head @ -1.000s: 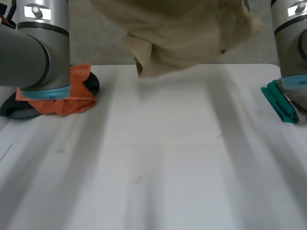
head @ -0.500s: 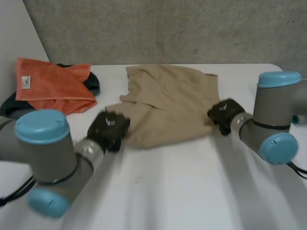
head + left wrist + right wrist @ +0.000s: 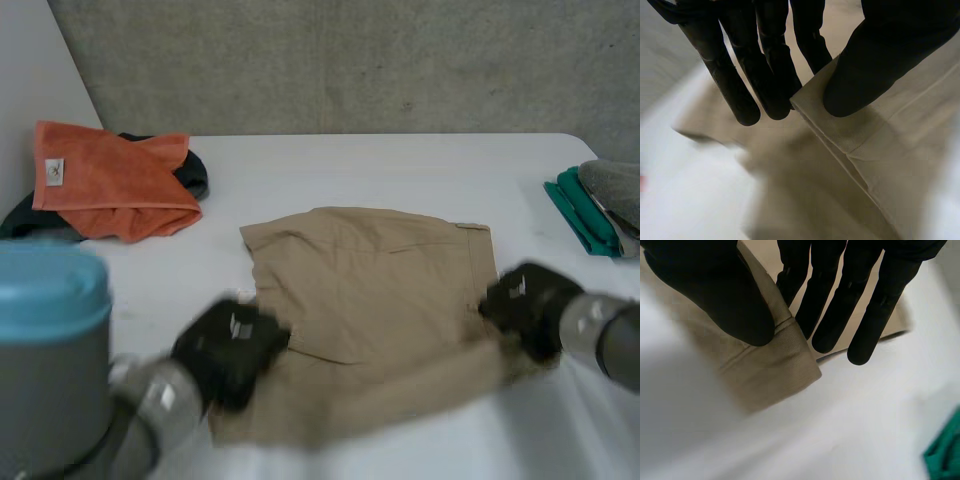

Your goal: Fold the laundry.

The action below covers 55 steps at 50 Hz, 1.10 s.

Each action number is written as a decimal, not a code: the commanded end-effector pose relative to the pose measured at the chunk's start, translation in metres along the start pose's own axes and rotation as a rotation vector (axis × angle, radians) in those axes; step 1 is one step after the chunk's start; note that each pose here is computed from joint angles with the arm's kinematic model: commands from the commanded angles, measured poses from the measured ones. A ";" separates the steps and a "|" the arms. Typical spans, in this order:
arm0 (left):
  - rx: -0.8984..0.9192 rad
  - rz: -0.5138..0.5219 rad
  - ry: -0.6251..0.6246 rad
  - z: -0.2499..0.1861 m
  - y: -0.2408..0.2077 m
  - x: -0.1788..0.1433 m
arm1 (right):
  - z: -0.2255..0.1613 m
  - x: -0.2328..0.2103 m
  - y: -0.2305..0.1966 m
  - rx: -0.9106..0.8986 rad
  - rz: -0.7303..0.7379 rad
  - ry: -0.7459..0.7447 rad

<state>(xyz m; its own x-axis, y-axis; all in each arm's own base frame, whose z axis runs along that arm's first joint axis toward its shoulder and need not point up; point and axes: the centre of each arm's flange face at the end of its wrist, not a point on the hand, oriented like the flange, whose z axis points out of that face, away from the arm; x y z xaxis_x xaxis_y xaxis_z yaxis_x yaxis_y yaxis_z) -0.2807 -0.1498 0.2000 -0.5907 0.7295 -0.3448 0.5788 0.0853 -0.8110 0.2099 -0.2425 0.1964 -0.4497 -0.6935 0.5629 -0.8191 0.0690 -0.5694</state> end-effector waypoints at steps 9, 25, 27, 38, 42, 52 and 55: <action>0.465 -0.015 -0.406 0.165 -0.052 -0.091 | 0.130 0.074 -0.039 0.314 0.146 0.415; 0.529 0.005 -0.421 0.194 -0.059 -0.100 | 0.169 0.093 -0.086 0.479 0.161 0.568; 0.533 0.004 -0.424 0.186 -0.063 -0.102 | 0.144 0.106 -0.094 0.495 0.206 0.592; 0.445 0.009 -0.319 0.121 -0.051 -0.060 | 0.079 0.046 -0.045 0.208 0.320 0.207; 0.377 0.023 -0.249 0.111 -0.029 -0.030 | 0.079 0.025 -0.008 0.088 0.407 0.093; 0.289 0.018 -0.228 0.127 0.001 -0.022 | 0.097 0.019 0.011 0.173 0.403 0.097; 0.276 0.006 -0.255 0.129 0.004 -0.035 | 0.105 0.020 0.011 0.200 0.395 0.120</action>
<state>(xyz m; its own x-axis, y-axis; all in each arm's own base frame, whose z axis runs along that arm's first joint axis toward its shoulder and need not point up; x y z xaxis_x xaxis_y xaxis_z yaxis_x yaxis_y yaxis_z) -0.3404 -0.2413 0.1528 -0.7008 0.5688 -0.4304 0.4201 -0.1585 -0.8935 0.2268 -0.3127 0.1446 -0.7543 -0.5870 0.2941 -0.5134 0.2481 -0.8215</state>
